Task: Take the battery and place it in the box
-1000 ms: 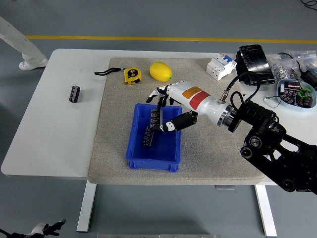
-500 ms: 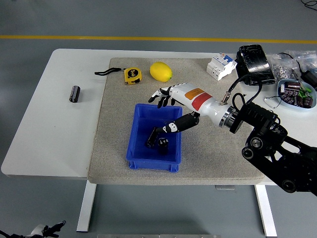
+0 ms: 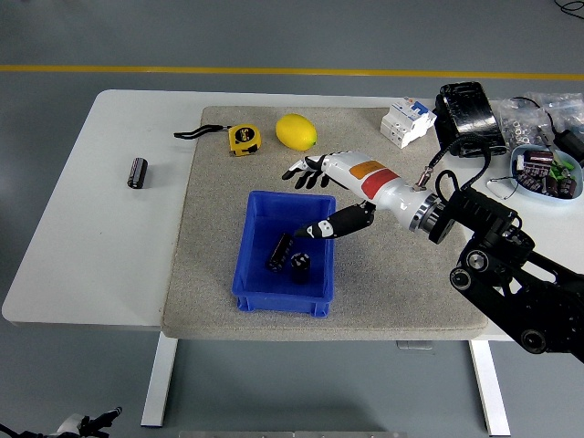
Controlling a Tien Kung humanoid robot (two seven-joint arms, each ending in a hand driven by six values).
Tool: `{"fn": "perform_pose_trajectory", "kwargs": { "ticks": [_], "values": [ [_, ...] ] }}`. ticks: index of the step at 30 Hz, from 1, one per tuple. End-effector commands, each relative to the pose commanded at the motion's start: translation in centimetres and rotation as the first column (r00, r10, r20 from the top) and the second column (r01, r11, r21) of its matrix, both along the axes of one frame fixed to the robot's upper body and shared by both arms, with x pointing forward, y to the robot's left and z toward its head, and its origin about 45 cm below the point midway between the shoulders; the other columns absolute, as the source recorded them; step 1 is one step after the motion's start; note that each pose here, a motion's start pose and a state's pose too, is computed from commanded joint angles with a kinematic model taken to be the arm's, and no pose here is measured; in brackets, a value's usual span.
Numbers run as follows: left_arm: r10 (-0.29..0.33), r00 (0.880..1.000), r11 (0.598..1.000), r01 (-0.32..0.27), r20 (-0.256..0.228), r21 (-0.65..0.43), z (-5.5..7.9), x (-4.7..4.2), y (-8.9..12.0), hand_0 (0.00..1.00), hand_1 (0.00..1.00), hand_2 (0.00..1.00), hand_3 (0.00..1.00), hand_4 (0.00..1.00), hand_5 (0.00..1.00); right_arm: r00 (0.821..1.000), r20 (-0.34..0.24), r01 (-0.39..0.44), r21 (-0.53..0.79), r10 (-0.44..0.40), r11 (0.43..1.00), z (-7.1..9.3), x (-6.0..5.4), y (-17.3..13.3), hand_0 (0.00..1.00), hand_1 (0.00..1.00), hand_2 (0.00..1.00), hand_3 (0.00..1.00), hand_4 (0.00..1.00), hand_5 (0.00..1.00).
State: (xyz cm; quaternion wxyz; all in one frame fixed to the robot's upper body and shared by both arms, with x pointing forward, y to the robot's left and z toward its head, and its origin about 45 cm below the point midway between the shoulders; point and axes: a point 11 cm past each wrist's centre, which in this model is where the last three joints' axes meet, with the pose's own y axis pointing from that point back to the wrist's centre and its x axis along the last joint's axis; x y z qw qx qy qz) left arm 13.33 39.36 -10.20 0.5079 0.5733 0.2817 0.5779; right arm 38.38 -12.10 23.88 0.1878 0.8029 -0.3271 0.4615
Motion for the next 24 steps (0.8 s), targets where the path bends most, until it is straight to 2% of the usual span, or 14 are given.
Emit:
{"fn": "perform_pose_trajectory", "kwargs": {
  "ticks": [3, 4, 9, 10, 15, 16, 21, 22, 24],
  "values": [
    [-0.001, 1.000, 1.000, 0.001, -0.004, 0.001, 0.0, -0.11, 0.0, 0.670, 0.593, 0.722, 0.703, 0.712, 0.713, 1.000, -0.014, 0.010, -0.005, -0.010, 1.000, -0.3, 0.1, -0.3, 0.604, 0.636, 0.714, 0.817, 0.998, 0.350],
    [-0.001, 1.000, 1.000, 0.001, -0.005, 0.001, 0.0, -0.14, 0.0, 0.670, 0.590, 0.721, 0.703, 0.712, 0.713, 1.000, -0.020, 0.011, -0.009, -0.011, 1.000, -0.4, 0.1, -0.3, 0.784, 0.754, 0.877, 0.940, 0.998, 0.369],
    [0.002, 1.000, 1.000, -0.002, -0.009, 0.000, -0.1, -0.33, -0.1, 0.670, 0.590, 0.721, 0.703, 0.712, 0.713, 0.997, -0.070, 0.028, -0.046, -0.031, 0.999, -1.4, 0.2, -1.0, 0.784, 0.754, 0.877, 0.940, 0.998, 0.369],
    [0.003, 1.000, 1.000, -0.003, -0.010, 0.000, -0.1, -0.37, -0.1, 0.670, 0.592, 0.722, 0.703, 0.711, 0.712, 0.996, -0.076, 0.035, -0.047, -0.038, 0.998, -1.5, 0.3, -1.2, 0.929, 0.867, 0.961, 0.998, 0.998, 0.505],
    [0.006, 1.000, 1.000, -0.006, -0.009, -0.002, -0.2, -0.36, -0.2, 0.670, 0.592, 0.722, 0.703, 0.711, 0.712, 0.991, -0.094, 0.096, -0.020, -0.097, 0.995, -1.5, 0.8, -3.2, 0.929, 0.867, 0.961, 0.998, 0.998, 0.505],
    [0.007, 1.000, 1.000, -0.007, -0.009, -0.002, -0.2, -0.38, -0.2, 0.669, 0.595, 0.722, 0.701, 0.710, 0.712, 0.988, -0.097, 0.118, -0.008, -0.118, 0.993, -1.4, 1.0, -3.9, 0.979, 0.913, 0.979, 0.998, 0.998, 0.589],
    [0.009, 1.000, 1.000, -0.009, -0.009, -0.003, -0.2, -0.43, -0.2, 0.669, 0.595, 0.722, 0.701, 0.710, 0.712, 0.970, -0.122, 0.222, 0.083, -0.211, 0.972, -0.6, 1.7, -7.6, 0.979, 0.913, 0.979, 0.998, 0.998, 0.589],
    [0.010, 1.000, 1.000, -0.010, -0.009, -0.003, -0.2, -0.44, -0.2, 0.667, 0.596, 0.725, 0.700, 0.710, 0.712, 0.965, -0.121, 0.246, 0.115, -0.232, 0.962, -0.4, 1.9, -8.5, 0.998, 0.983, 0.982, 0.998, 0.998, 0.714],
    [0.010, 1.000, 1.000, -0.010, -0.009, -0.003, -0.2, -0.44, -0.2, 0.667, 0.596, 0.725, 0.700, 0.710, 0.712, 0.951, -0.124, 0.302, 0.188, -0.283, 0.935, -0.1, 2.0, -10.6, 0.998, 0.983, 0.982, 0.998, 0.998, 0.714]
  ]
}}
